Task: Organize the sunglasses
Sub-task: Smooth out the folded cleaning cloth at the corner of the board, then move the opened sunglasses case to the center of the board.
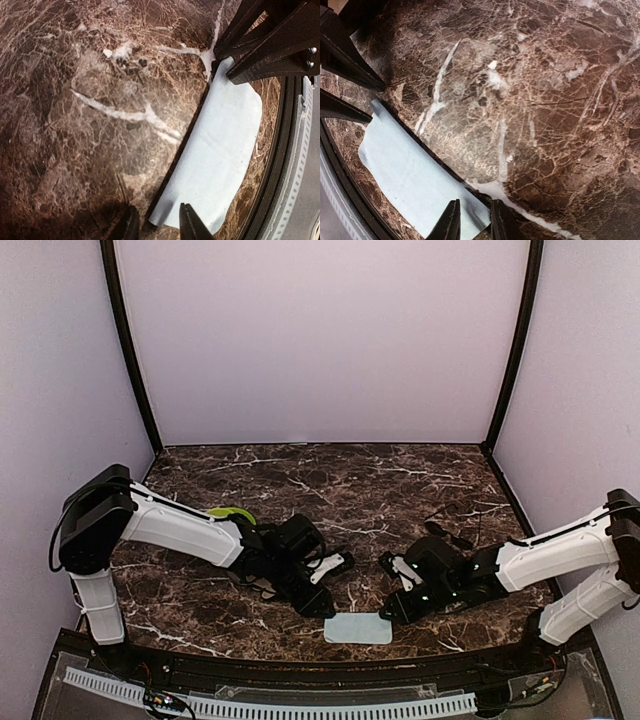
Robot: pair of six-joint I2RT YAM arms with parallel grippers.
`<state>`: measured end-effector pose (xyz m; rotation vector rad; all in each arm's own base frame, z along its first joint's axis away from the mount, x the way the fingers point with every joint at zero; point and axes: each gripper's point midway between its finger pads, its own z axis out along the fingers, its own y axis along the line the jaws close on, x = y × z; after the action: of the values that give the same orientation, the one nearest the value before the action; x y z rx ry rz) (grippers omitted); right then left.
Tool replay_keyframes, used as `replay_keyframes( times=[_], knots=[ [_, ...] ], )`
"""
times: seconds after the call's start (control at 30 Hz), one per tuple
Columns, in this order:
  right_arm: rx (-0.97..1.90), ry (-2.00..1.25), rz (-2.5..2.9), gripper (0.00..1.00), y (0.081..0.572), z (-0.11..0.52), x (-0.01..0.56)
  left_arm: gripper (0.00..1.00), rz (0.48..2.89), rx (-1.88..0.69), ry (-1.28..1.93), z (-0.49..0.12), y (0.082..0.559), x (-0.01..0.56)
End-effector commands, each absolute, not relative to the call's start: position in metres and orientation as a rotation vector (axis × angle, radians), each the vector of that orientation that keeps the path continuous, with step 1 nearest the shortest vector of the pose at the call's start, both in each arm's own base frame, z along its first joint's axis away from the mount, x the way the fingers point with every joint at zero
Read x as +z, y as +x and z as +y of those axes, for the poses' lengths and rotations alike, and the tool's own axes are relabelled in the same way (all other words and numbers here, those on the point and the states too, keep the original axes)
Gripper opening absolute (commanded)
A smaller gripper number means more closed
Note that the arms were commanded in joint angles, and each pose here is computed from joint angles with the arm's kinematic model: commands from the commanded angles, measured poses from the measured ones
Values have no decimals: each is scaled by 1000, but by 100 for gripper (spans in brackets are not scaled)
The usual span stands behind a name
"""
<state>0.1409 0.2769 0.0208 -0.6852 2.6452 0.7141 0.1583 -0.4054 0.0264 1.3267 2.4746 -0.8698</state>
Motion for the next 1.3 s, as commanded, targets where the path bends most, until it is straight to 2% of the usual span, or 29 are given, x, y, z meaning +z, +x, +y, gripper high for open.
replay_keyframes(
  times=[0.0, 0.2, 0.4, 0.6, 0.83, 0.97, 1.13, 1.27],
  knots=[
    [684, -692, 2660, 23, 142, 273, 17, 33, 2451, -841, 1307, -403, 164, 36],
    [677, -697, 2667, 23, 142, 272, 14, 43, 2308, -869, 1239, -410, 176, 87],
    [681, -697, 2661, 23, 142, 273, 16, 44, 2288, -672, 1100, -392, 209, 109],
    [684, -696, 2659, 23, 142, 273, 16, 45, 2372, -419, 1018, -364, 241, 97],
    [678, -693, 2661, 23, 142, 271, 15, 44, 2456, -361, 1070, -361, 246, 70],
    [681, -690, 2661, 23, 142, 271, 16, 38, 2479, -349, 1129, -367, 245, 60],
    [685, -687, 2661, 23, 142, 271, 17, 23, 2454, -341, 1211, -372, 245, 57],
    [683, -688, 2660, 23, 141, 270, 18, 15, 2404, -384, 1314, -379, 236, 57]
  ],
)
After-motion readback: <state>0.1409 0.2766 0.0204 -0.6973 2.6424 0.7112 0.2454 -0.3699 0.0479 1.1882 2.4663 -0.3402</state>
